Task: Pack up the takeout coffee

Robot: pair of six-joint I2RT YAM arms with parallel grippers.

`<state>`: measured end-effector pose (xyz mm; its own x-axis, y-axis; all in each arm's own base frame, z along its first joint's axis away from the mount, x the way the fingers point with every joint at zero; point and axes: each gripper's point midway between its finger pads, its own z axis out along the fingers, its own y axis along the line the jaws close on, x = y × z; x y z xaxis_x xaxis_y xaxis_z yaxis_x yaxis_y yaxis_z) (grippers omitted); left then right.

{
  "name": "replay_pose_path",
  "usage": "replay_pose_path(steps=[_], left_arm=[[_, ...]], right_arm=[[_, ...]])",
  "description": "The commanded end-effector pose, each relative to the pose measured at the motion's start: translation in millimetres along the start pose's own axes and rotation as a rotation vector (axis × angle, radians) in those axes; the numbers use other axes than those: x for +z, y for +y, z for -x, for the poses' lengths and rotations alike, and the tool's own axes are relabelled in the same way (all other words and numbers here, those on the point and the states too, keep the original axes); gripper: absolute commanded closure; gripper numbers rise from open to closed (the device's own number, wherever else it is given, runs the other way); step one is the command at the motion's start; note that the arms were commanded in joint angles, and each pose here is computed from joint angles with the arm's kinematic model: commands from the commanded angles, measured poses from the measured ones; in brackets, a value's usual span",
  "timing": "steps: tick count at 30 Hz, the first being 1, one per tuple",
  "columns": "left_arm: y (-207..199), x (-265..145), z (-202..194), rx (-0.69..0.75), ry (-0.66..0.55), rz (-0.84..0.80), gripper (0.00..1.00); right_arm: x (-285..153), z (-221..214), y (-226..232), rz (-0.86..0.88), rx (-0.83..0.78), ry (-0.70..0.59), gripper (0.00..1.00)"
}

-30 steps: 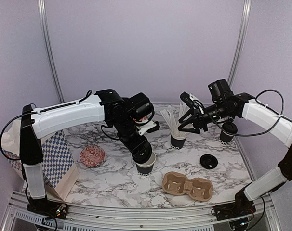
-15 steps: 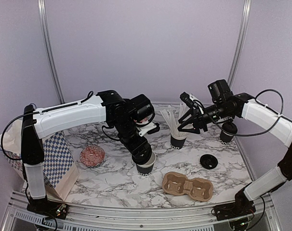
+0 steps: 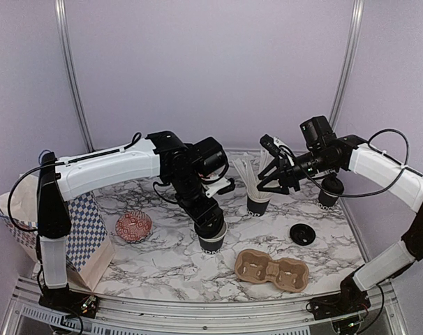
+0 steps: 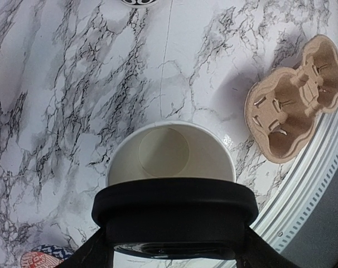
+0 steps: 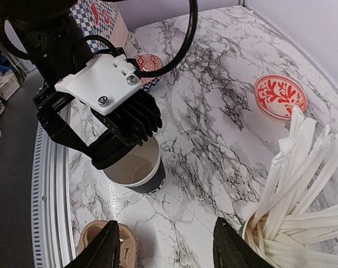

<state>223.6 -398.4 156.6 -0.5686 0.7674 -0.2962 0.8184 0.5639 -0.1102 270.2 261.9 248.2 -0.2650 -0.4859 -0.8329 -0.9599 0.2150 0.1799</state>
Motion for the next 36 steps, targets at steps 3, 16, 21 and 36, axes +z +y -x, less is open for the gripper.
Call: replay_pose_path(steps=[3, 16, 21, 36], left_arm=[[4.7, 7.4, 6.1, -0.010, 0.010, 0.016, 0.13], [19.6, -44.1, 41.3, -0.052, -0.182, 0.122, 0.10], [23.7, -54.1, 42.4, -0.131, -0.246, 0.123, 0.14], [32.5, -27.3, 19.8, -0.355, -0.333, 0.029, 0.24]], right_arm=[[2.0, -0.5, 4.8, 0.022, 0.000, 0.008, 0.45], [-18.3, 23.7, -1.0, -0.063, -0.036, 0.032, 0.44], [-37.5, 49.3, -17.4, -0.215, -0.077, -0.010, 0.31], [6.5, 13.0, 12.1, 0.013, 0.096, 0.022, 0.28]])
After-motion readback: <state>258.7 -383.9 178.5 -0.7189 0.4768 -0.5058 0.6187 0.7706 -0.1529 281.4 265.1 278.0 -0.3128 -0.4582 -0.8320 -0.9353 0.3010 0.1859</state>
